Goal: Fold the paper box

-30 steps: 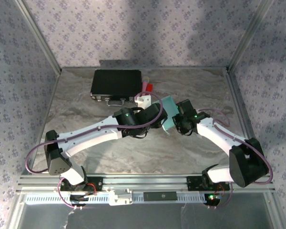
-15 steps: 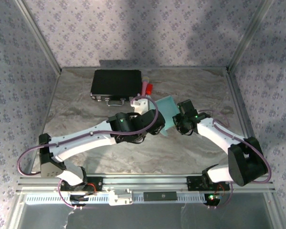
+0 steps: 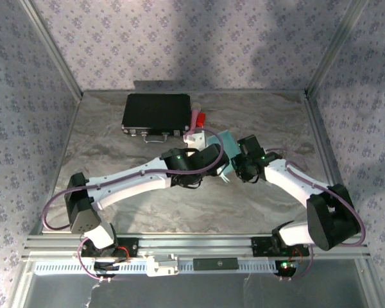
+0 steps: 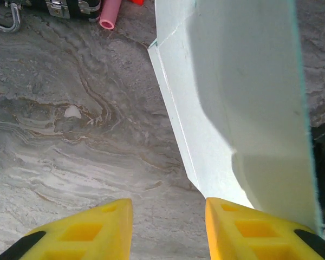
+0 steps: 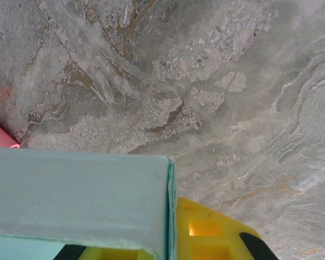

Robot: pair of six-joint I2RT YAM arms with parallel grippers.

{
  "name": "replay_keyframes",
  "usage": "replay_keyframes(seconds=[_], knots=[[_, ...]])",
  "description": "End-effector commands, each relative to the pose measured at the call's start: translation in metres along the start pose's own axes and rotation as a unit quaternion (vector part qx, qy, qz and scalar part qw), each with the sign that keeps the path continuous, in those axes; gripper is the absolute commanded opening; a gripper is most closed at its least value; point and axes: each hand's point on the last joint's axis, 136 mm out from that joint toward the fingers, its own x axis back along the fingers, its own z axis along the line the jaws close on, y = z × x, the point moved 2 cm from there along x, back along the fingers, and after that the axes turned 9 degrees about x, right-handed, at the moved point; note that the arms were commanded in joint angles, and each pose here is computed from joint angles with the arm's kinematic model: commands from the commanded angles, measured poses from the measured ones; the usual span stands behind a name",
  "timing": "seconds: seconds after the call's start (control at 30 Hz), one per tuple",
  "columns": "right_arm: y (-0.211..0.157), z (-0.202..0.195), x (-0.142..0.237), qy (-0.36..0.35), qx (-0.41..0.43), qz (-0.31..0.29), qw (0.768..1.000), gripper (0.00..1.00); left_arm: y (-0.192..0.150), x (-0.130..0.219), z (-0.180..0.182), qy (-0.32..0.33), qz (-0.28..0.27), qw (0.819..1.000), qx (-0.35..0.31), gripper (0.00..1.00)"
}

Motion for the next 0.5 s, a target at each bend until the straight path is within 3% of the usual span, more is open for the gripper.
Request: replay_keyframes(seconds=[0.0,0.2,0.23,0.27,0.37,0.47], knots=[[-0.001,-0.007,-0.001,-0.012,-0.01,-0.002,1.0,0.0,0.016,0.022,-0.009,-0.021,-0.021,1.0,0.011,0.46],[0.002,-0.01,-0.003,-0.014,-0.011,-0.005,1.0,0.0,0.023,0.054,-0.008,-0.05,-0.04,0.997,0.032,0.59],[0.002,-0.01,-0.004,-0.014,-0.011,-0.004,1.0,0.0,0.02,0.054,-0.009,-0.053,-0.033,0.997,0.036,0.69],[0.002,-0.01,-0.004,-0.014,-0.011,-0.004,1.0,0.0,0.019,0.055,-0.01,-0.057,-0.027,0.997,0.037,0.97],[0.001,-0.009,-0.005,-0.012,-0.011,-0.001,1.0,0.0,0.016,0.052,-0.014,-0.063,-0.022,0.997,0.035,1.0],[0.001,-0.007,-0.005,-0.009,-0.012,0.001,1.0,0.0,0.013,0.041,-0.012,-0.059,-0.011,0.997,0.041,0.95]])
